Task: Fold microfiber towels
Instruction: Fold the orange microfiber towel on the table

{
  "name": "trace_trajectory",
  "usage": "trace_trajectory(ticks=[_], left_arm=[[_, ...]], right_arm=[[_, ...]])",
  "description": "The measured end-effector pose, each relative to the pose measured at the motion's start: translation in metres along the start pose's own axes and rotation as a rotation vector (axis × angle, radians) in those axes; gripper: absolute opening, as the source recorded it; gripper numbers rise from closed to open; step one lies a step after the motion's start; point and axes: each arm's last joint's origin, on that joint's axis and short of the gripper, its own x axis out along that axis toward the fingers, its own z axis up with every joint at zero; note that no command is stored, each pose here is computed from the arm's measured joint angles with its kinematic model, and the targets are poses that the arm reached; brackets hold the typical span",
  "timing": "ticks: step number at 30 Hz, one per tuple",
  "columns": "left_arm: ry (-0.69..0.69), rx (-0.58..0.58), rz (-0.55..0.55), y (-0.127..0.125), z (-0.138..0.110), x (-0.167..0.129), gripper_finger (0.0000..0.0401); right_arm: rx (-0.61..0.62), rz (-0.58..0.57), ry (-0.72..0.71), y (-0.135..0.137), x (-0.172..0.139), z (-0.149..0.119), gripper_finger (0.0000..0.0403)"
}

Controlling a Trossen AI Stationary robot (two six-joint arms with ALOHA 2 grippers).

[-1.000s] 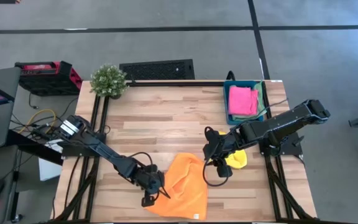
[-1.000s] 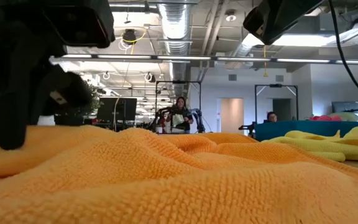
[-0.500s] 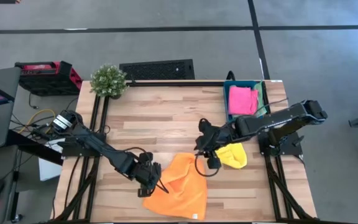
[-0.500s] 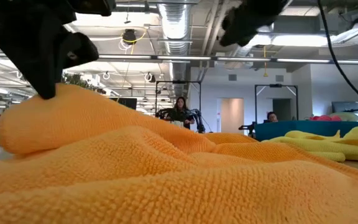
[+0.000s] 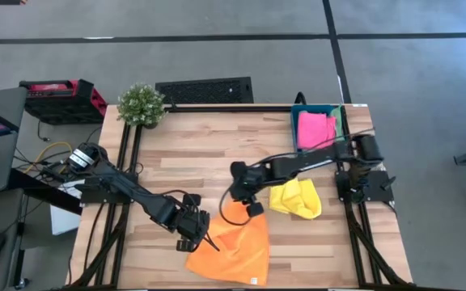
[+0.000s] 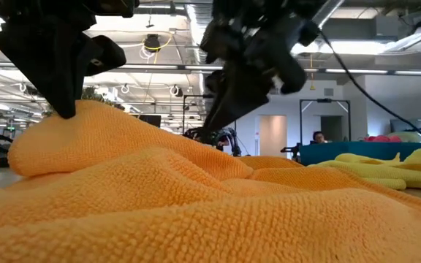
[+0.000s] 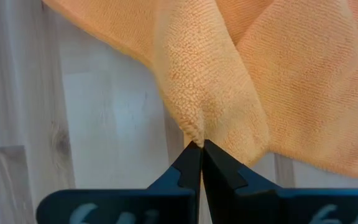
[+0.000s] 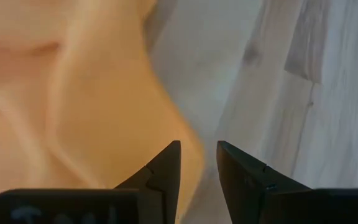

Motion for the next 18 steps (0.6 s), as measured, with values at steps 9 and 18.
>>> trace_trajectory(ticks=[9,18], left_arm=[[0.003,-0.006,-0.001,0.0,0.0,0.0,0.0],[0.015,-0.009,0.003,0.001,-0.001,0.0,0.0]], right_arm=[[-0.001,0.118,0.131,-0.027,0.028,0.0,0.0127],[0.031,0.216,0.133,-0.033,0.044,-0.004,0.0127]])
